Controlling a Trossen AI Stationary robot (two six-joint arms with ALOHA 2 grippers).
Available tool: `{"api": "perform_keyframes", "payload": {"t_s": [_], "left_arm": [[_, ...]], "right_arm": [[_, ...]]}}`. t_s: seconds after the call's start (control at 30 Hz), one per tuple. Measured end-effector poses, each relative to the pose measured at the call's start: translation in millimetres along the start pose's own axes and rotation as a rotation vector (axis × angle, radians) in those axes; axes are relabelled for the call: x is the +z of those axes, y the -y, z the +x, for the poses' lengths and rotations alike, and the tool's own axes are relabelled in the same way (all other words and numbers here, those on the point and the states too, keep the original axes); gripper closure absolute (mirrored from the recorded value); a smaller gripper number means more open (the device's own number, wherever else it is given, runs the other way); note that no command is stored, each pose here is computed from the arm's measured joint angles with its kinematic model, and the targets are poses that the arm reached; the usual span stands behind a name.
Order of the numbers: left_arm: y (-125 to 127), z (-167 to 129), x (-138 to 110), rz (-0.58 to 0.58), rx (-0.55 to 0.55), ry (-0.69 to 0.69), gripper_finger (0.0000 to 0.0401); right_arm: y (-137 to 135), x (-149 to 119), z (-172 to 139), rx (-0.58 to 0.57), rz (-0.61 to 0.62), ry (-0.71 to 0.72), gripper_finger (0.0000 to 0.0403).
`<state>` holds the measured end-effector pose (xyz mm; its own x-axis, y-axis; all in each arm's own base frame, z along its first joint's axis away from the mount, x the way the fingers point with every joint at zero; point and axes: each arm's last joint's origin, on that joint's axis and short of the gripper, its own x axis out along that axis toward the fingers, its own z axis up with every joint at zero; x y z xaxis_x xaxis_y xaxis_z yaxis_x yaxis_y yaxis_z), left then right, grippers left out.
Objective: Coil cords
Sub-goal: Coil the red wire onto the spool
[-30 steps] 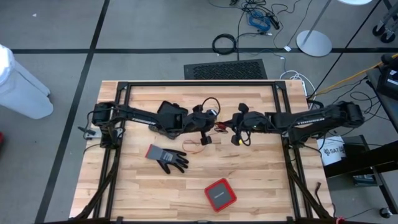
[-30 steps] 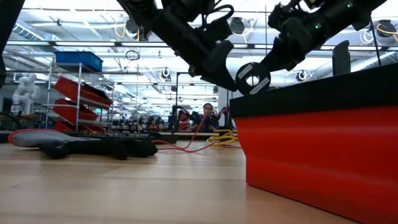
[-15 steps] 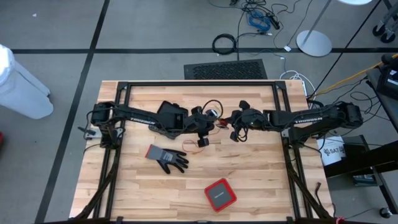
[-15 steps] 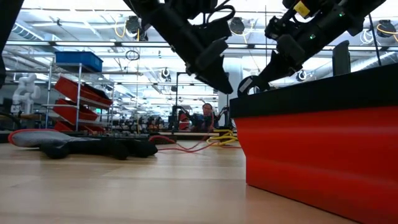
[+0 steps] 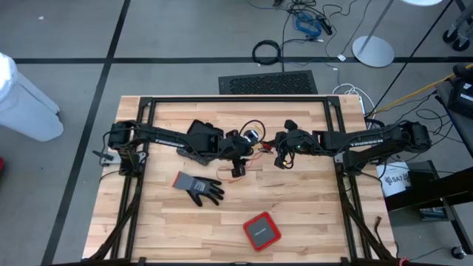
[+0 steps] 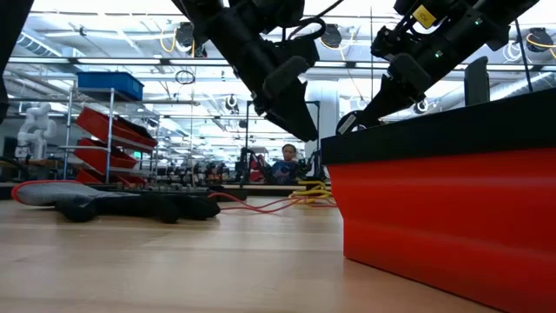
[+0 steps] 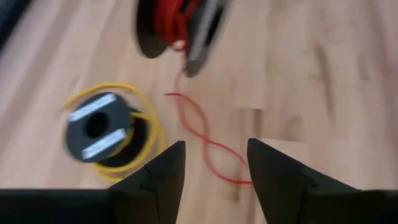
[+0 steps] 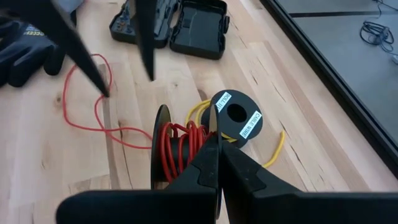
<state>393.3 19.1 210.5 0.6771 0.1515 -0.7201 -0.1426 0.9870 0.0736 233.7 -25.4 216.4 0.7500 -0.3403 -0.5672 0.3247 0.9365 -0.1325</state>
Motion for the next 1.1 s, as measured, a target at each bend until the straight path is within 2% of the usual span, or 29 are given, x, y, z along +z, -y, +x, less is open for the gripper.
{"api": "perform_keyframes", "payload": {"t_s": [0.3, 0.5, 0.7, 0.93, 1.1], "left_arm": [[4, 15, -24, -0.119, -0.062, -0.065, 0.0221], [15, 32, -28, -0.161, -0.129, 0.006, 0.0221], [19, 56, -41, -0.159, -0.090, -0.024, 0.0221], [20, 69, -50, -0.173, -0.054, -0.041, 0.0222], [20, 74, -53, -0.169, -0.017, -0.047, 0.0248]], "right_arm": [[0, 0, 0, 0.003, 0.001, 0.002, 0.0403], [0, 1, 0, 0.003, 0.004, 0.012, 0.0403], [0, 1, 0, 0.003, 0.003, 0.010, 0.0403], [0, 1, 0, 0.003, 0.004, 0.013, 0.0403], [0, 1, 0, 0.003, 0.005, 0.017, 0.0403]]}}
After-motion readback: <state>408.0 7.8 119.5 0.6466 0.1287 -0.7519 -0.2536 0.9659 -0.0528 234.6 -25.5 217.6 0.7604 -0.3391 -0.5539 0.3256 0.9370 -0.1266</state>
